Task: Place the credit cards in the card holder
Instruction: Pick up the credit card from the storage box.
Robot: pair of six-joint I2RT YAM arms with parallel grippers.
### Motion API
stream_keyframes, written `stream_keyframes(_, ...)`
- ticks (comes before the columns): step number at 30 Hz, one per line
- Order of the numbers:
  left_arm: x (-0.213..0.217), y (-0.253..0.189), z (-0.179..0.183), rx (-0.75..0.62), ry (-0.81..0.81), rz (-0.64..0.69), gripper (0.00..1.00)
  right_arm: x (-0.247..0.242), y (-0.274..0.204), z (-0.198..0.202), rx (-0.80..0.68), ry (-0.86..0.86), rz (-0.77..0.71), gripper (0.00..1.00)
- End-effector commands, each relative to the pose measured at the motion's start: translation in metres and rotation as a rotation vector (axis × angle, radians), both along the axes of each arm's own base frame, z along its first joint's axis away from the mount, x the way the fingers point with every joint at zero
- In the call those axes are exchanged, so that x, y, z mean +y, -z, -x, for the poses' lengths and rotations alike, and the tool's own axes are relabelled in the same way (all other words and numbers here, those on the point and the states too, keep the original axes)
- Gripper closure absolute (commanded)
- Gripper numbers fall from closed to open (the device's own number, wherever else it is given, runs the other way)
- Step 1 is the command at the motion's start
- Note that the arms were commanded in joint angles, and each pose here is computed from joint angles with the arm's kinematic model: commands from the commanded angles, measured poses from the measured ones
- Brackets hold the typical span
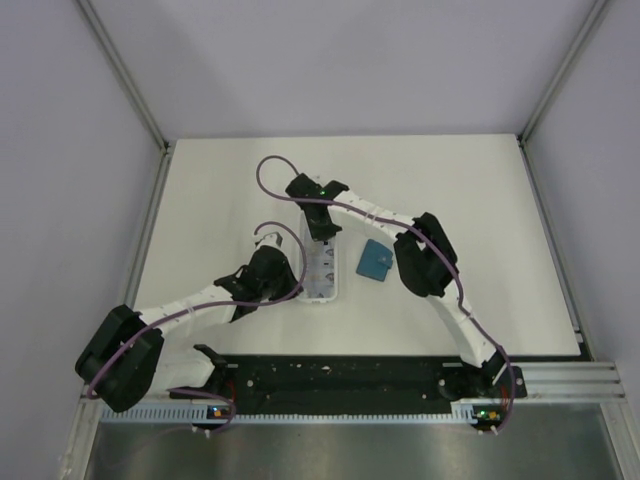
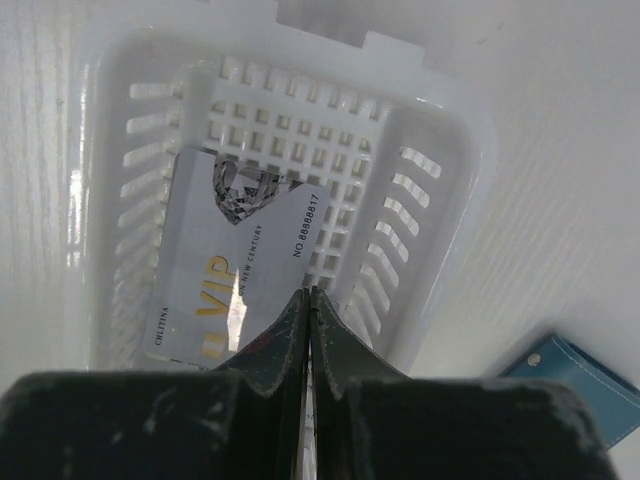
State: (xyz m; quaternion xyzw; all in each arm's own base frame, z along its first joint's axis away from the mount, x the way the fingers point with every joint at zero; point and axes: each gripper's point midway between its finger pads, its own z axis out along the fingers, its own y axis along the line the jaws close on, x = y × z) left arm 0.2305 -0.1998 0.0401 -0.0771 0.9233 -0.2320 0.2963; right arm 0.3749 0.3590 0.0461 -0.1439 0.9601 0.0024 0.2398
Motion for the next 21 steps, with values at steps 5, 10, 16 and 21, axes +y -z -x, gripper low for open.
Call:
stream_keyframes(5, -0.003, -0.005, -0.005, -0.021, 0.003, 0.003, 1.00, -0.006, 0.003, -0.005, -0.011, 0.020, 0.053, 1.00)
stream_keyframes(10, -0.003, -0.005, -0.006, -0.021, 0.003, 0.004, 1.00, -0.006, 0.008, -0.003, 0.003, 0.011, 0.062, 1.00)
stream_keyframes(16, -0.005, -0.005, -0.005, -0.020, 0.009, 0.005, 1.00, 0.006, 0.012, 0.001, 0.044, -0.012, 0.014, 1.00)
stream_keyframes(21, -0.005, -0.005, -0.006, -0.020, 0.009, 0.007, 1.00, 0.019, 0.015, 0.006, 0.073, -0.042, -0.045, 1.00)
